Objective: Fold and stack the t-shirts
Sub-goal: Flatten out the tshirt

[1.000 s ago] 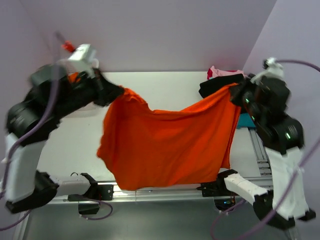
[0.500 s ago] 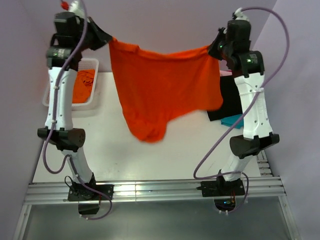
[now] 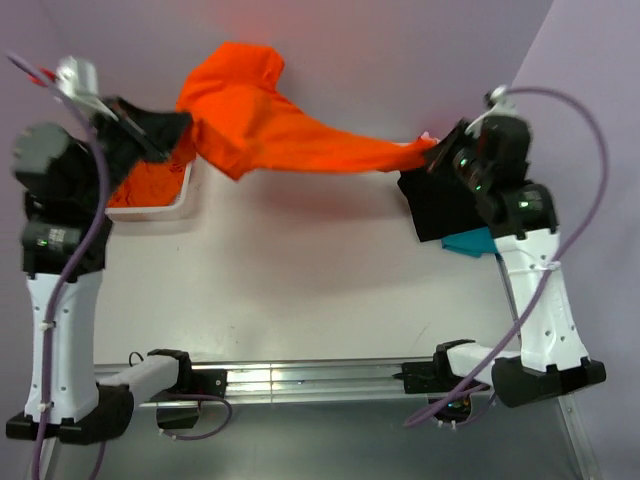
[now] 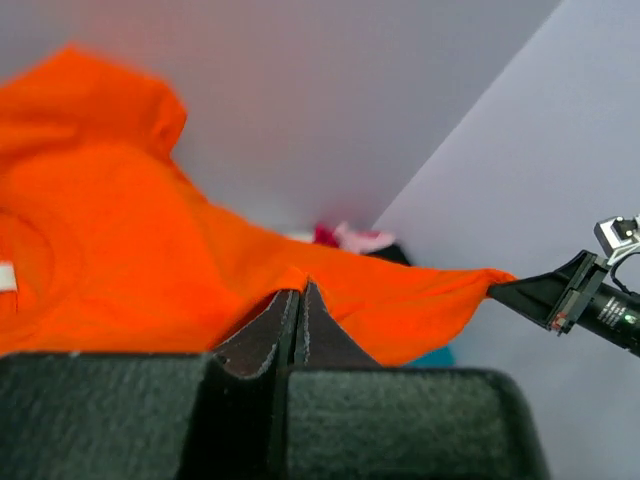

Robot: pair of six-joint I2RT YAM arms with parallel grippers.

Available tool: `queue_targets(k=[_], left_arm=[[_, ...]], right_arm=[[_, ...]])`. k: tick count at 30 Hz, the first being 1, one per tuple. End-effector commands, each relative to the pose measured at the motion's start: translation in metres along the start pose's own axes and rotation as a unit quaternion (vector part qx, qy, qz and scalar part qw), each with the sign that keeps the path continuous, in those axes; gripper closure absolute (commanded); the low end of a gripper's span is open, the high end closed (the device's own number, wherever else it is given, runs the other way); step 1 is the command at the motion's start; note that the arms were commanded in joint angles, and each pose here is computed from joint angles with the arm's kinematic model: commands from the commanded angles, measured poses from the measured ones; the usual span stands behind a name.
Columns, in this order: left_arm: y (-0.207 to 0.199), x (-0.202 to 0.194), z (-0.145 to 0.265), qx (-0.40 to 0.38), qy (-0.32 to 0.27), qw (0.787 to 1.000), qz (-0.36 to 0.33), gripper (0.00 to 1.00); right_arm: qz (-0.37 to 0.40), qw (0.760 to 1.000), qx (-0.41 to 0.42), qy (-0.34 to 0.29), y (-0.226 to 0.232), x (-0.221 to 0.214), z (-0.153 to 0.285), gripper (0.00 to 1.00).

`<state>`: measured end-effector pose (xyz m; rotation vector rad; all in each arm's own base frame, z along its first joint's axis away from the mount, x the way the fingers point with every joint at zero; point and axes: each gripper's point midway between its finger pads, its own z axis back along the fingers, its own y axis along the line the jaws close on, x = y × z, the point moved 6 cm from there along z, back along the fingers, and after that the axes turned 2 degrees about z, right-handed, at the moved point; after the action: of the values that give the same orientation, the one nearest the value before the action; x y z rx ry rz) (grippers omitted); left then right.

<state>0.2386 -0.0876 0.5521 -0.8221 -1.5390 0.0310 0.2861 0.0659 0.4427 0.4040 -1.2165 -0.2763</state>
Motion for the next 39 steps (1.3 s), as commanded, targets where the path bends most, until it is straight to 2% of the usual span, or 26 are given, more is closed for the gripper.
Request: queue_targets(k=[1,2,3,4,5,6,8,12,13,14,16,17,19,20,21,22,23,26,28,31,34,35,36,37,38,39], left_arm=[[0.084,-0.113,-0.005,0.119,0.134,0.982,0.052,1.0],[0.096,-0.138,0.005,0.143,0.161,0.974,0.063,0.99],[0.104,-0.158,0.02,0.16,0.183,0.967,0.072,1.0],[0.128,-0.207,0.037,0.198,0.242,0.945,0.096,1.0],[0.138,-0.231,0.05,0.218,0.27,0.931,0.112,1.0],[0.149,-0.264,0.073,0.247,0.306,0.91,0.133,1.0],[0.157,-0.286,0.099,0.296,0.319,0.887,0.155,1.0],[0.144,-0.288,0.104,0.34,0.344,0.86,0.165,1.0],[0.148,-0.29,0.107,0.365,0.353,0.845,0.168,1.0],[0.152,-0.297,0.107,0.383,0.374,0.826,0.177,1.0],[0.154,-0.307,0.114,0.413,0.405,0.792,0.195,0.98],[0.153,-0.315,0.115,0.411,0.423,0.781,0.205,0.89],[0.148,-0.317,0.118,0.415,0.429,0.773,0.215,0.76],[0.141,-0.316,0.12,0.406,0.431,0.775,0.219,0.56],[0.136,-0.311,0.12,0.402,0.426,0.778,0.227,0.45],[0.13,-0.307,0.127,0.408,0.432,0.77,0.234,0.35],[0.121,-0.295,0.125,0.395,0.424,0.78,0.238,0.34],[0.106,-0.277,0.134,0.398,0.424,0.775,0.247,0.31],[0.097,-0.261,0.127,0.384,0.41,0.79,0.245,0.22],[0.101,-0.25,0.106,0.37,0.382,0.817,0.222,0.25],[0.121,-0.257,0.061,0.354,0.368,0.837,0.195,0.34],[0.136,-0.271,0.044,0.367,0.383,0.825,0.195,0.44],[0.143,-0.271,0.023,0.356,0.369,0.838,0.189,0.51],[0.148,-0.278,0.009,0.347,0.377,0.837,0.192,0.58],[0.163,-0.293,-0.013,0.353,0.394,0.825,0.197,0.72],[0.17,-0.298,-0.03,0.342,0.394,0.831,0.193,0.78]], right_arm=[[-0.029,0.987,-0.018,0.158,-0.037,-0.105,-0.042,1.0],[-0.037,0.976,-0.035,0.211,-0.058,-0.151,-0.04,1.0],[-0.045,0.971,-0.04,0.233,-0.066,-0.172,-0.038,1.0],[-0.055,0.967,-0.038,0.245,-0.071,-0.188,-0.035,1.0],[-0.066,0.952,-0.043,0.297,-0.085,-0.225,-0.03,1.0],[-0.07,0.946,-0.045,0.314,-0.09,-0.238,-0.027,1.0],[-0.077,0.927,-0.054,0.363,-0.103,-0.273,-0.015,1.0],[-0.073,0.904,-0.081,0.414,-0.119,-0.302,0.002,1.0],[-0.075,0.901,-0.079,0.42,-0.119,-0.304,0.003,1.0],[-0.075,0.9,-0.076,0.422,-0.118,-0.303,0.004,0.95],[-0.081,0.892,-0.089,0.436,-0.114,-0.296,0.005,0.05],[-0.081,0.887,-0.094,0.445,-0.113,-0.294,0.004,0.0],[-0.078,0.882,-0.103,0.454,-0.108,-0.284,0.002,0.0],[-0.073,0.883,-0.103,0.452,-0.106,-0.278,0.002,0.0],[-0.065,0.883,-0.106,0.452,-0.105,-0.273,0.004,0.0],[-0.059,0.892,-0.098,0.438,-0.099,-0.26,0.002,0.0],[-0.053,0.894,-0.098,0.434,-0.097,-0.254,0.003,0.0],[-0.038,0.899,-0.114,0.421,-0.096,-0.239,0.006,0.0],[-0.037,0.904,-0.119,0.41,-0.096,-0.237,0.005,0.0],[-0.043,0.911,-0.127,0.39,-0.095,-0.232,-0.002,0.0],[-0.051,0.922,-0.117,0.365,-0.09,-0.225,-0.018,0.01],[-0.06,0.923,-0.103,0.366,-0.087,-0.226,-0.023,0.06],[-0.062,0.924,-0.094,0.367,-0.086,-0.229,-0.035,0.23],[-0.064,0.922,-0.09,0.371,-0.087,-0.233,-0.041,0.36],[-0.068,0.921,-0.086,0.373,-0.087,-0.235,-0.047,0.5],[-0.07,0.917,-0.083,0.384,-0.087,-0.241,-0.06,0.67]])
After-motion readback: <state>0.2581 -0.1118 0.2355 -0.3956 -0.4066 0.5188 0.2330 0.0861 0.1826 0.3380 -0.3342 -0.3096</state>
